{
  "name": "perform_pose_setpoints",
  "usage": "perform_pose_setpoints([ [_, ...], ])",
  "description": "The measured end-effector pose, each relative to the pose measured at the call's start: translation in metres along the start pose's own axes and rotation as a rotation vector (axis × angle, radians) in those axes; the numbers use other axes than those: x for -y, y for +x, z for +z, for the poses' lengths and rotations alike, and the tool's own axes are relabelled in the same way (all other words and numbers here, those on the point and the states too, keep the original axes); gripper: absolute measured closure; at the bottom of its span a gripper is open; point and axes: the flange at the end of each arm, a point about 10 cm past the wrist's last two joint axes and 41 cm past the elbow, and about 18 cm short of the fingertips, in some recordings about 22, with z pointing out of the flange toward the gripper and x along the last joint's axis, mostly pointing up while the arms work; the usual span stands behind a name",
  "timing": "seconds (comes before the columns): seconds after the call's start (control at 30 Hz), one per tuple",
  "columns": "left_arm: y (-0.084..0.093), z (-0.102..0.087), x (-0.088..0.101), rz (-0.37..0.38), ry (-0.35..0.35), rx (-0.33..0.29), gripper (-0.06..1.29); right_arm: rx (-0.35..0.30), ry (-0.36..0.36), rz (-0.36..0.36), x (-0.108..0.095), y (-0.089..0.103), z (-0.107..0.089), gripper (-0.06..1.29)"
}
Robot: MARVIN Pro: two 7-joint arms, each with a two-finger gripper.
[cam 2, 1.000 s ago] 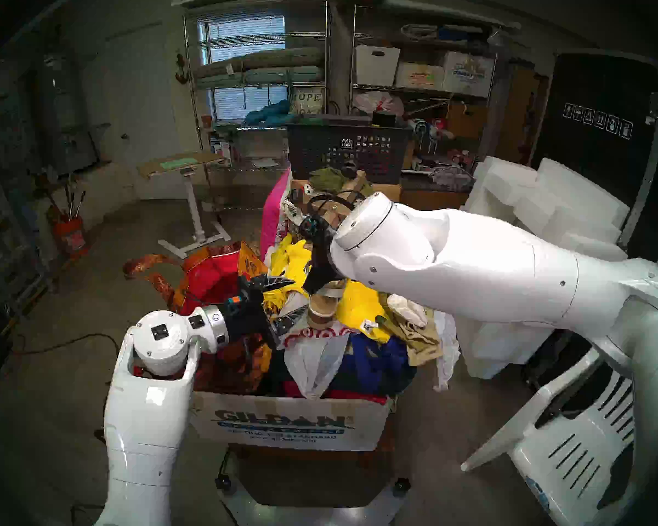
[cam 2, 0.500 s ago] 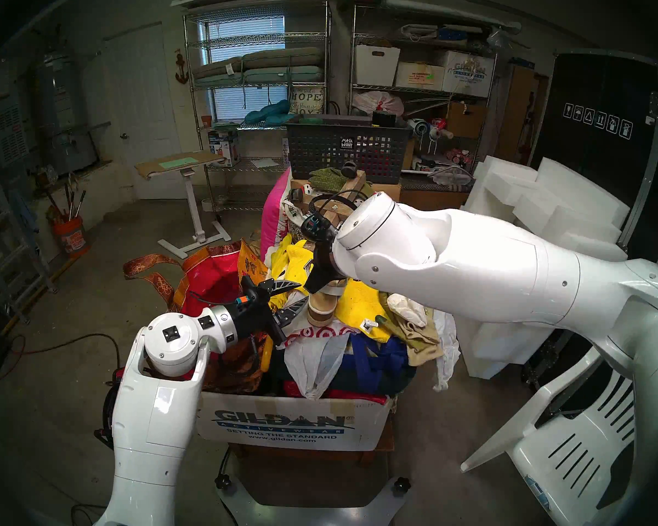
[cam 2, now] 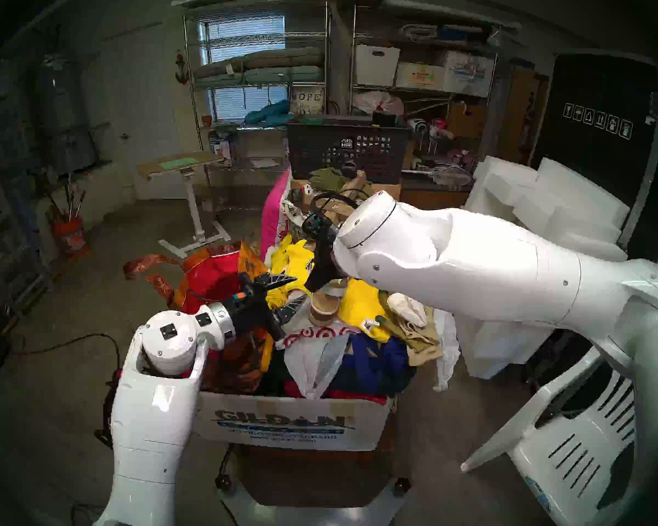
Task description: Unbuckle a shoe
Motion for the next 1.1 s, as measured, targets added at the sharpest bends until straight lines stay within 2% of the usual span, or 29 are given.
perform_pose_setpoints([
  [0.23, -0.003, -0.010, 0.000, -0.016, -0.009, 0.005, 0.53, 0.002, -0.007, 0.002, -0.002, -0.001, 0.001, 1.25],
  [0.37, -0.003, -0.010, -0.001, -0.016, -0.009, 0.002, 0.53, 0.003, -0.008, 0.003, -0.003, -0.001, 0.001, 1.25],
  [0.8, 0.008, 0.002, 0.000, 0.003, 0.002, -0.026, 0.53, -0.001, -0.006, 0.000, -0.001, 0.001, 0.002, 1.25],
  [1.1, -0.002, 0.011, -0.004, 0.010, 0.000, 0.001, 0.55, -0.006, -0.004, -0.002, 0.001, 0.003, 0.002, 1.25],
])
